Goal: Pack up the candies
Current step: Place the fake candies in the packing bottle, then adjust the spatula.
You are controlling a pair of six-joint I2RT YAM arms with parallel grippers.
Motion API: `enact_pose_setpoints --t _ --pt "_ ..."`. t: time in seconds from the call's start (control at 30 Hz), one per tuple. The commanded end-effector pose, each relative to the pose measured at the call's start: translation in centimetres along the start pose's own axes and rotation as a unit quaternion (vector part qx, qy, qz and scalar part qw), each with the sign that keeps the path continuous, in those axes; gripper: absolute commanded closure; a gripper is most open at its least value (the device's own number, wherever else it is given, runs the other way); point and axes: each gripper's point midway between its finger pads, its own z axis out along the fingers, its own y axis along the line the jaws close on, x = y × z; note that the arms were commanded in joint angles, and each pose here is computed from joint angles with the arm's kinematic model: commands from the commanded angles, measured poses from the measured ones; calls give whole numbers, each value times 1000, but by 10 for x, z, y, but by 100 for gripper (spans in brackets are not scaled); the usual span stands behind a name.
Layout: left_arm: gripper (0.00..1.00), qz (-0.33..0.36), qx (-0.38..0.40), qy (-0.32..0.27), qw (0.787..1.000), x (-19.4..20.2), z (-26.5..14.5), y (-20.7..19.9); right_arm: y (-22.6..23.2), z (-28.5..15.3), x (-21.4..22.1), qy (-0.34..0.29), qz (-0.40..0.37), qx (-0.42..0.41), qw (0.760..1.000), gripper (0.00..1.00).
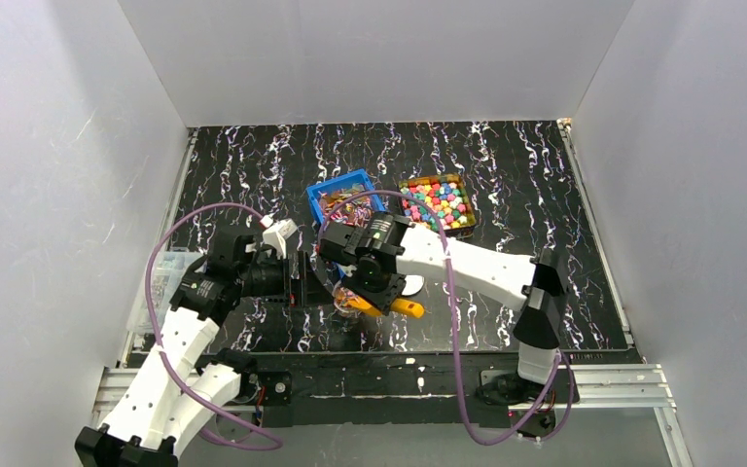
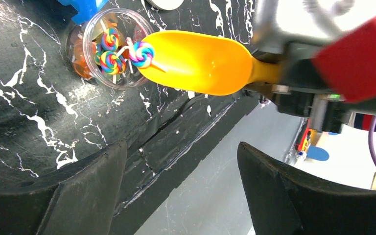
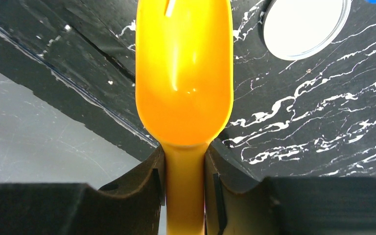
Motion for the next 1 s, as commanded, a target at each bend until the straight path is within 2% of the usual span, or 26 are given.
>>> enact_pose_setpoints --t 0.0,0.2,0.57,0.97 --pt "18 -17 28 22 999 5 0 -11 0 -34 -10 -96 -3 -23 995 99" --pt "19 -44 35 38 998 7 3 -13 6 -42 -10 -157 -33 -30 987 99" --pt "19 -64 50 38 996 -2 -1 -27 14 -63 -5 -275 -93 -35 956 99" --pt "21 -79 47 44 995 -2 -1 -28 20 -92 0 -409 -130 -54 902 99"
